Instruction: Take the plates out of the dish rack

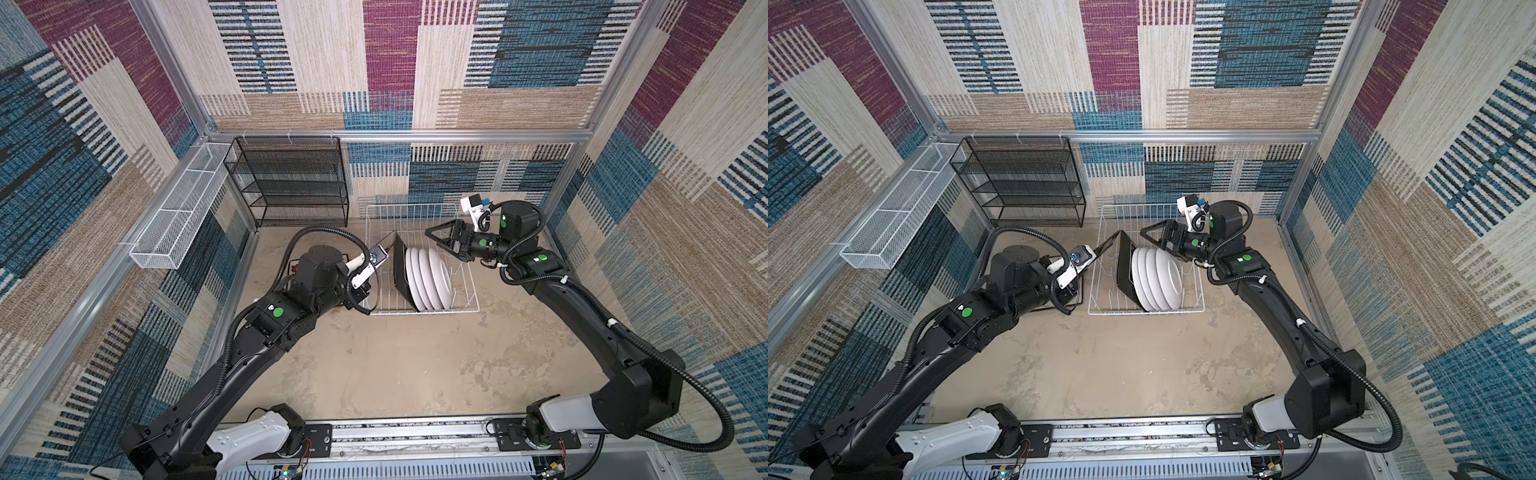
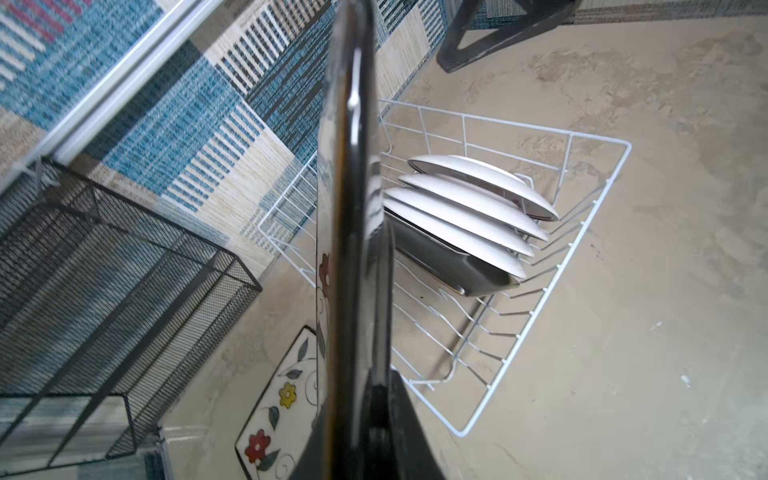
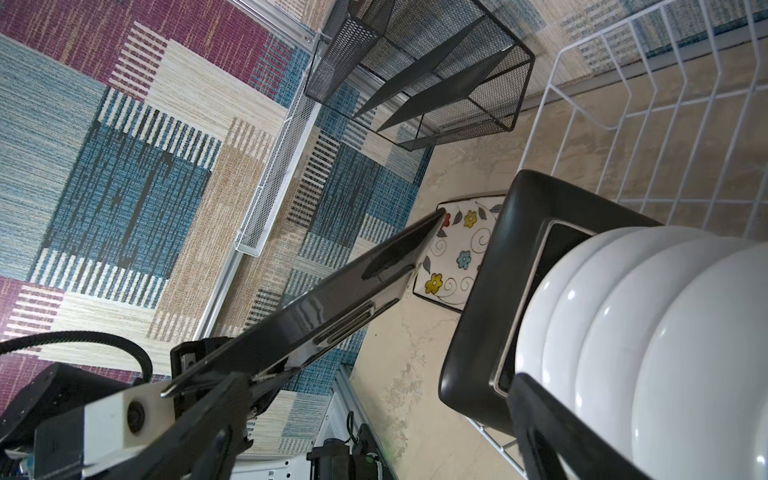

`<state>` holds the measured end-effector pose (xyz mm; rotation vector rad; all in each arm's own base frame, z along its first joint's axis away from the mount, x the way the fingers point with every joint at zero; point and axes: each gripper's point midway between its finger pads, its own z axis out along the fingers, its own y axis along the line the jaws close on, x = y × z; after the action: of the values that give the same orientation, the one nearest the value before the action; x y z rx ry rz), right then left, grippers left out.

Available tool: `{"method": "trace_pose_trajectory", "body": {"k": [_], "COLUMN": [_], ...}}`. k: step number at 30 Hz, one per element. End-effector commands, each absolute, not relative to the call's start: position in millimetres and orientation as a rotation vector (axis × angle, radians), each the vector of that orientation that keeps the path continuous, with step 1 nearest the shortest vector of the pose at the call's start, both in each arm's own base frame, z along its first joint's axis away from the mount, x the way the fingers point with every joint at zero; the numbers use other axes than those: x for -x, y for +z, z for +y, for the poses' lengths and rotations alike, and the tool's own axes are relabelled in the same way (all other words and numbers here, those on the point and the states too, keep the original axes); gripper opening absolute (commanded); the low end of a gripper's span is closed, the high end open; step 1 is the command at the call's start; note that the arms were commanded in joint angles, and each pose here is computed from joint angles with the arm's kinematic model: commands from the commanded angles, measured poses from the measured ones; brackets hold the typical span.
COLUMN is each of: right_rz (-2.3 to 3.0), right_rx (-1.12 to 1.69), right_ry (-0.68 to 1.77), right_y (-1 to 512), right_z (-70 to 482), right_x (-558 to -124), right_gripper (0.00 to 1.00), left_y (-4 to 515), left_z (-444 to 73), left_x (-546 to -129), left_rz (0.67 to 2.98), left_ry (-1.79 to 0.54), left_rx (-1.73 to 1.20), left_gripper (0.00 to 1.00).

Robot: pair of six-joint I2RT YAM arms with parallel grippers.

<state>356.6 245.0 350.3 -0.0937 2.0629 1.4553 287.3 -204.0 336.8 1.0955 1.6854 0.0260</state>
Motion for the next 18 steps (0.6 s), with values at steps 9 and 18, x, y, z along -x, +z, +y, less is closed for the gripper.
{"method": "trace_pose_trajectory", "body": {"k": [9, 18], "right_rz": [2.067, 2.113], "right_rx": [-0.016, -0.066], "right_ry": [1.506, 1.523], "right_y": [351, 335], "right_z": [252, 268], "right_x": [-363, -358], "right_gripper": [0.98, 0.89], "left_y": [386, 373], "left_z": [-229, -253], "left_x": [-297, -293], "left_rz": [1.215, 1.067], "left_ry": [0.362, 0.434], "left_rx": [-1.147, -1.246], "left_gripper": [0.0, 0.0]}}
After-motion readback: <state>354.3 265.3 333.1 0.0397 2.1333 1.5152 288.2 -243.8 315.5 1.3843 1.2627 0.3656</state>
